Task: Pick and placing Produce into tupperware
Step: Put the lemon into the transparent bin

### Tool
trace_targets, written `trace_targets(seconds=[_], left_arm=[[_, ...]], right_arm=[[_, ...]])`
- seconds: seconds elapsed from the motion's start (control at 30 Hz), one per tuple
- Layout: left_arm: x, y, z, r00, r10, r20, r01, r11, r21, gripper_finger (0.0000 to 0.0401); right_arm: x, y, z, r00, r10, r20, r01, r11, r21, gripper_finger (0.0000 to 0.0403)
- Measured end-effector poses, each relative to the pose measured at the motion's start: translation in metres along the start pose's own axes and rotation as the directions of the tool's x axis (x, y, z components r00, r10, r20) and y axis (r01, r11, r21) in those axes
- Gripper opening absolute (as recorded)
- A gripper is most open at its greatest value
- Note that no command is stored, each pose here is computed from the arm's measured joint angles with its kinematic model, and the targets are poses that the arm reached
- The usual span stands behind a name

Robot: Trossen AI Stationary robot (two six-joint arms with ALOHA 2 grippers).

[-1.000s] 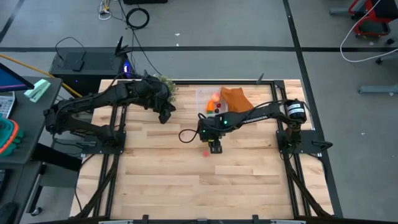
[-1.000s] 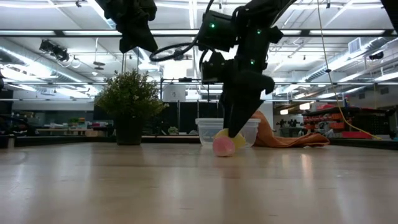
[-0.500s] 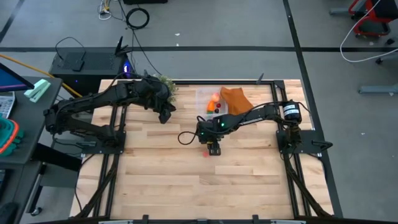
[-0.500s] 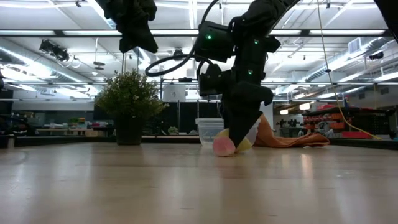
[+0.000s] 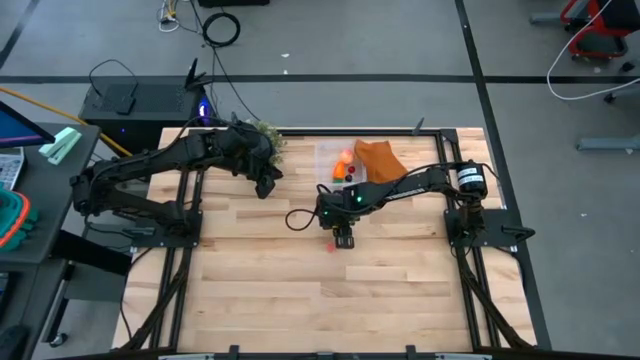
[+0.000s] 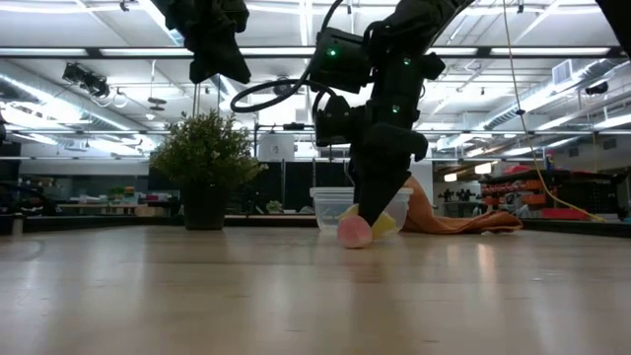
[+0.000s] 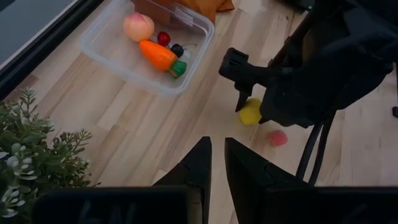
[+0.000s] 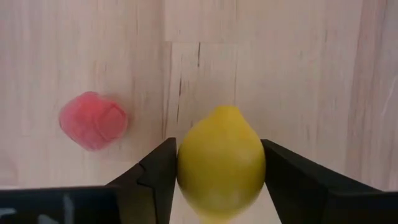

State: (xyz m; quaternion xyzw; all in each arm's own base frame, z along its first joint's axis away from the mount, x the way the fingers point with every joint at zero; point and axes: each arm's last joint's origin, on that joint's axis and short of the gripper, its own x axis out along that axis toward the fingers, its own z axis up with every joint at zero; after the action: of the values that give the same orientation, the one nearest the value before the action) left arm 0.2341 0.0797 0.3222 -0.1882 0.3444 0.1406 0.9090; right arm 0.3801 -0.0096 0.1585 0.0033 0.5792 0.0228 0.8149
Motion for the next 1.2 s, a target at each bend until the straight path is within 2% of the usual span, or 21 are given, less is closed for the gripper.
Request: trace_targets(seconds=[0.23,0.63,0.93,1.2], left_arm=[[0.0,0.0,0.0,1.0,0.0,0.0,0.0,1.0,0.0,0.0052],[0.0,0.0,0.0,1.0,0.0,-0.002,0.0,1.0,0.0,0.0053],[0.0,0.0,-0.001,1.0,0.002,-0.008,-0.002,1.0,-0.001,0.0053],[0.0,0.0,-0.001,1.0,0.002,-0.008,-0.002,1.0,-0.001,0.0052]], right_arm=[[-0.005,0.0,0.004,1.0,0.0,-0.008,0.0,1.0,0.0,0.018],[-0.041,-0.007,0.025,0.999,-0.02,-0.046,0.02,1.0,-0.011,0.018],[-0.071,-0.03,0.039,0.997,-0.073,-0.034,0.075,0.997,0.036,0.0179],[-0.093,-0.064,0.043,0.991,-0.131,-0.018,0.132,0.984,0.117,0.0178]])
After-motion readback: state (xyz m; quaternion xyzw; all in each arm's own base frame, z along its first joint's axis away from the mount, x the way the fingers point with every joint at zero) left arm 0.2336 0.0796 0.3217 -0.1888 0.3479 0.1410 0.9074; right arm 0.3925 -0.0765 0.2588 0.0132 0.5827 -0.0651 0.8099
